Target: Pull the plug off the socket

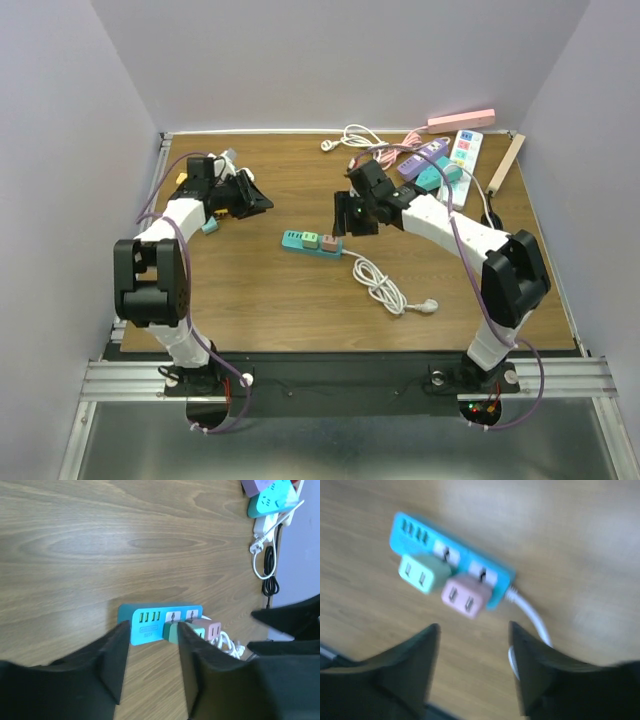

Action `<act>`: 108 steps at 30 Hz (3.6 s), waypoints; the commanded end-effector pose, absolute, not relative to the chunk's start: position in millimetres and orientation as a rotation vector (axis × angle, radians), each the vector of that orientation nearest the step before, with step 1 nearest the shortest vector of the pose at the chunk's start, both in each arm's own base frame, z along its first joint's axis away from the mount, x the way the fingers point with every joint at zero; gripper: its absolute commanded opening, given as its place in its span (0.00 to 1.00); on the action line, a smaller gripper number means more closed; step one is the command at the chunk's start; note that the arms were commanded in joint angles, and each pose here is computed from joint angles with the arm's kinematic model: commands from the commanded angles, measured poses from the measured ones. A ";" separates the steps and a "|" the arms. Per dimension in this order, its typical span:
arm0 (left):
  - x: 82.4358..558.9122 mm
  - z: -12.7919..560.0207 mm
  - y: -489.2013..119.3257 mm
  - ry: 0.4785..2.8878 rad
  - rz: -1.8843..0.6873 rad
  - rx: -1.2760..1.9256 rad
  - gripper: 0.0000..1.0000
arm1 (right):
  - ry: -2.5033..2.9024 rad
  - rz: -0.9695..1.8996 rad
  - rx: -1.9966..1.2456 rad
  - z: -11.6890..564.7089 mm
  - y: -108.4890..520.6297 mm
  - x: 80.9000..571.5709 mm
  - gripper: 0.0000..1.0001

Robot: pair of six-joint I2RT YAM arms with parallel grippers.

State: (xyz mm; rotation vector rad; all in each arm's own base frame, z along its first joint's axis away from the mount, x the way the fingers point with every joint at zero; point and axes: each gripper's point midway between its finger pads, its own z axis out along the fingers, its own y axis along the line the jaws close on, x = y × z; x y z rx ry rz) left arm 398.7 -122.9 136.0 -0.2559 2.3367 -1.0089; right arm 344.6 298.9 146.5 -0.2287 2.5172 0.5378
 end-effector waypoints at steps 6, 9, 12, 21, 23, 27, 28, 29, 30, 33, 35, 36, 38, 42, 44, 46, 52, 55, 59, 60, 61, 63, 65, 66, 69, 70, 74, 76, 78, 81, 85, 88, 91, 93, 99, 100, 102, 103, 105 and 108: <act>422.7 134.8 -171.4 2.337 -1.071 -0.062 0.07 | 2.791 0.817 -0.030 104.5 287.2 243.7 0.01; 428.9 123.6 -179.9 2.361 -1.071 -0.049 0.00 | 2.849 0.821 -0.019 91.1 280.3 226.9 0.00; 433.2 111.7 -187.2 2.385 -1.076 -0.037 0.00 | 2.914 0.789 -0.005 72.2 272.9 214.4 0.00; 425.8 73.0 -227.7 2.475 -1.090 0.060 0.00 | 2.933 0.514 0.020 36.1 254.8 242.3 0.00; 419.1 64.6 -237.1 2.499 -1.093 0.083 0.00 | 2.931 0.401 0.040 23.2 242.6 254.9 0.00; 400.4 37.5 -243.4 2.569 -1.078 0.106 0.00 | 2.883 0.247 0.107 19.7 208.7 301.6 0.00; 396.6 32.1 -243.3 2.583 -1.075 0.107 0.00 | 2.878 0.239 0.116 20.2 204.6 310.0 0.00; 392.4 27.9 -242.7 2.595 -1.073 0.108 0.00 | 2.886 0.221 0.101 16.7 198.8 315.7 0.00; 388.1 25.9 -243.7 2.602 -1.076 0.112 0.00 | 2.866 0.171 0.138 16.8 183.9 329.3 0.00; 367.8 13.4 -239.0 2.644 -1.071 0.106 0.00 | 2.821 0.154 0.149 25.0 172.7 362.5 0.00; 360.2 19.3 -242.0 2.629 -1.089 0.117 0.00 | 2.783 0.185 0.118 36.2 176.9 382.6 0.00; 347.8 17.3 -246.1 2.646 -1.115 0.112 0.00 | 2.792 0.209 0.106 33.6 179.8 386.8 0.00; 340.5 29.1 -255.6 2.608 -1.154 0.132 0.00 | 2.770 0.285 0.051 43.5 193.9 399.4 0.00; 326.5 46.0 -269.4 2.568 -1.162 0.155 0.00 | 2.778 0.418 -0.005 46.6 213.3 402.7 0.00; 335.4 57.4 -266.2 2.531 -1.110 0.135 0.00 | 2.778 0.450 -0.009 49.7 216.2 401.1 0.01; 351.5 80.4 -259.6 2.482 -1.009 0.131 0.00 | 2.772 0.452 -0.007 53.2 215.5 399.9 0.00; 390.1 147.4 -252.4 2.378 -0.843 0.199 0.00 | 2.720 0.349 0.150 69.2 199.0 401.0 0.00; 391.8 165.3 -246.6 2.385 -0.793 0.222 0.00 | 2.667 0.282 0.245 84.6 186.5 400.2 0.11; 398.7 169.9 -238.5 2.375 -0.721 0.260 0.04 | 2.644 0.334 0.278 101.6 187.2 389.7 0.50; 400.5 173.6 -240.6 2.370 -0.724 0.280 0.13 | 2.651 0.373 0.271 104.0 190.8 385.8 0.55; 399.0 172.2 -242.1 2.376 -0.732 0.304 0.22 | 2.649 0.397 0.267 107.8 192.9 383.9 0.58; 392.8 174.2 -247.6 2.363 -0.773 0.389 0.46 | 2.637 0.459 0.252 119.3 199.0 380.2 0.64; 389.0 181.3 -249.9 2.334 -0.769 0.437 0.64 | 2.624 0.526 0.234 132.1 205.2 375.8 0.74; 387.1 183.9 -251.0 2.311 -0.757 0.491 0.68 | 2.622 0.547 0.232 135.6 207.2 374.1 0.75; 383.6 198.4 -258.5 2.243 -0.742 0.584 0.73 | 2.615 0.617 0.239 146.3 213.5 367.7 0.78; 382.5 201.4 -262.0 2.229 -0.750 0.606 0.74 | 2.618 0.630 0.243 146.7 214.4 365.4 0.79; 383.7 204.1 -283.4 2.170 -0.660 0.726 0.74 | 2.609 0.668 0.307 155.1 214.6 355.7 0.81; 380.9 201.1 -302.2 2.149 -0.654 0.804 0.74 | 2.602 0.681 0.332 158.6 213.1 350.7 0.81; 384.4 193.7 -312.4 2.132 -0.615 0.865 0.74 | 2.623 0.687 0.361 153.1 211.5 341.9 0.81; 385.1 178.1 -327.2 2.121 -0.576 0.945 0.74 | 2.630 0.685 0.414 150.0 207.7 331.6 0.81; 391.3 157.0 -334.6 2.135 -0.507 0.995 0.74 | 2.610 0.682 0.480 153.6 201.5 323.8 0.81; 394.8 144.0 -330.2 2.156 -0.432 1.016 0.73 | 2.580 0.685 0.491 162.2 198.8 320.9 0.81; 394.1 137.5 -326.3 2.152 -0.388 1.047 0.73 | 2.571 0.697 0.502 165.9 197.6 317.6 0.82; 393.0 130.5 -327.7 2.155 -0.376 1.071 0.73 | 2.573 0.703 0.506 165.2 198.2 316.5 0.82; 384.1 107.4 -336.3 2.187 -0.383 1.135 0.72 | 2.599 0.718 0.490 160.0 200.0 311.0 0.82; 380.3 102.1 -337.4 2.197 -0.380 1.150 0.71 | 2.601 0.716 0.489 159.6 199.9 309.8 0.82; 373.8 92.9 -337.1 2.217 -0.387 1.170 0.68 | 2.601 0.719 0.488 159.7 199.5 309.1 0.82; 371.2 91.7 -336.6 2.222 -0.391 1.176 0.67 | 2.599 0.722 0.487 160.8 199.6 308.8 0.82; 364.7 94.8 -337.8 2.213 -0.408 1.188 0.66 | 2.597 0.723 0.486 161.6 199.1 307.6 0.82; 360.6 95.1 -330.0 2.225 -0.385 1.178 0.66 | 2.594 0.718 0.489 161.3 197.4 306.8 0.82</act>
